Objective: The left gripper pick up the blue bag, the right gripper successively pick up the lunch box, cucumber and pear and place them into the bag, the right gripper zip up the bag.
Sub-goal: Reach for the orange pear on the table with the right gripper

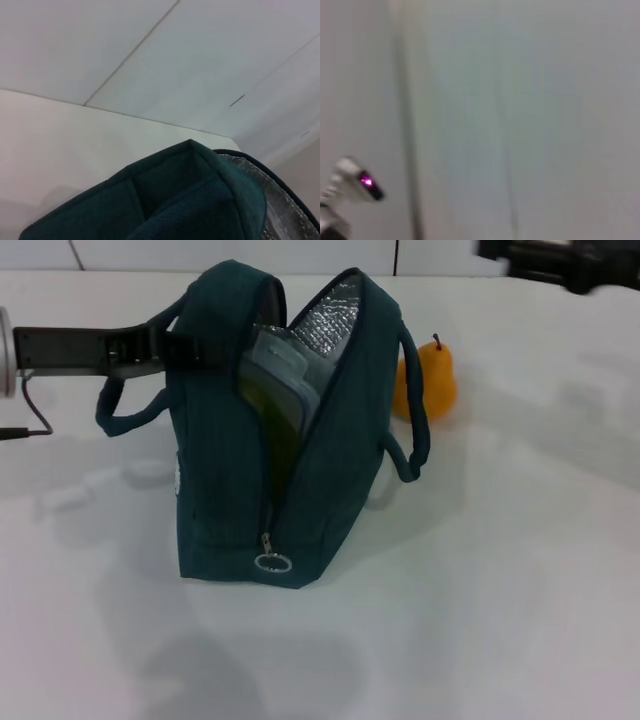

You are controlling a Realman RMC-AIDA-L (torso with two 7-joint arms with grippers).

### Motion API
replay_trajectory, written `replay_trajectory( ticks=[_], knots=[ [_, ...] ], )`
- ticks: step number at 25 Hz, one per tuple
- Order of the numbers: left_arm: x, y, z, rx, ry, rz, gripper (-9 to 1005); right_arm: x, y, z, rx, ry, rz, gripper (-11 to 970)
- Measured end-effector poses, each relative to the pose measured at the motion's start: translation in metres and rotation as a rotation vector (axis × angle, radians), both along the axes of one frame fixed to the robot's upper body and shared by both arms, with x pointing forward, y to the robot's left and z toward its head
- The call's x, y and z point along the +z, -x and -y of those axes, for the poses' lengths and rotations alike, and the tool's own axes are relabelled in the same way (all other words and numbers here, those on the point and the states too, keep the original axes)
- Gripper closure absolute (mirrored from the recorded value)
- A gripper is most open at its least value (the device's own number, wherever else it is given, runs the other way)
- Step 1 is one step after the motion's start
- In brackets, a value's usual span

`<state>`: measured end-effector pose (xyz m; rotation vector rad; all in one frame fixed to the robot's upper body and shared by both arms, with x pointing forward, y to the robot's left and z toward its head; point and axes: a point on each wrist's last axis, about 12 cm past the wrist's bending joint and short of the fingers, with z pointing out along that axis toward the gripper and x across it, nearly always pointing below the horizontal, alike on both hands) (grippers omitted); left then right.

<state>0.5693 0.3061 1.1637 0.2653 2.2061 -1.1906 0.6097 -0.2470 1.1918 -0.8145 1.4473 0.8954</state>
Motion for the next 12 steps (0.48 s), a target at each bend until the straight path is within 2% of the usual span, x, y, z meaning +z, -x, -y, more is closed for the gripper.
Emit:
replay_trajectory(
  ticks=[3, 6, 9, 12],
  knots=[
    [-0.002, 0.002, -0.002, 0.009, 0.000, -0.005, 948, -0.019, 0.006, 0.024, -0.079, 0.012, -0.050, 102],
    [-0.003, 0.003, -0.002, 0.012, 0.003, -0.007, 948, -0.041, 0.013, 0.037, -0.134, 0.035, -0.092, 102],
    [-0.004, 0.003, -0.002, 0.012, 0.006, -0.009, 947, -0.063, 0.016, 0.041, -0.198, 0.062, -0.128, 102],
    [-0.004, 0.003, -0.001, 0.011, 0.008, -0.008, 947, -0.075, 0.015, 0.037, -0.226, 0.084, -0.134, 101]
  ],
)
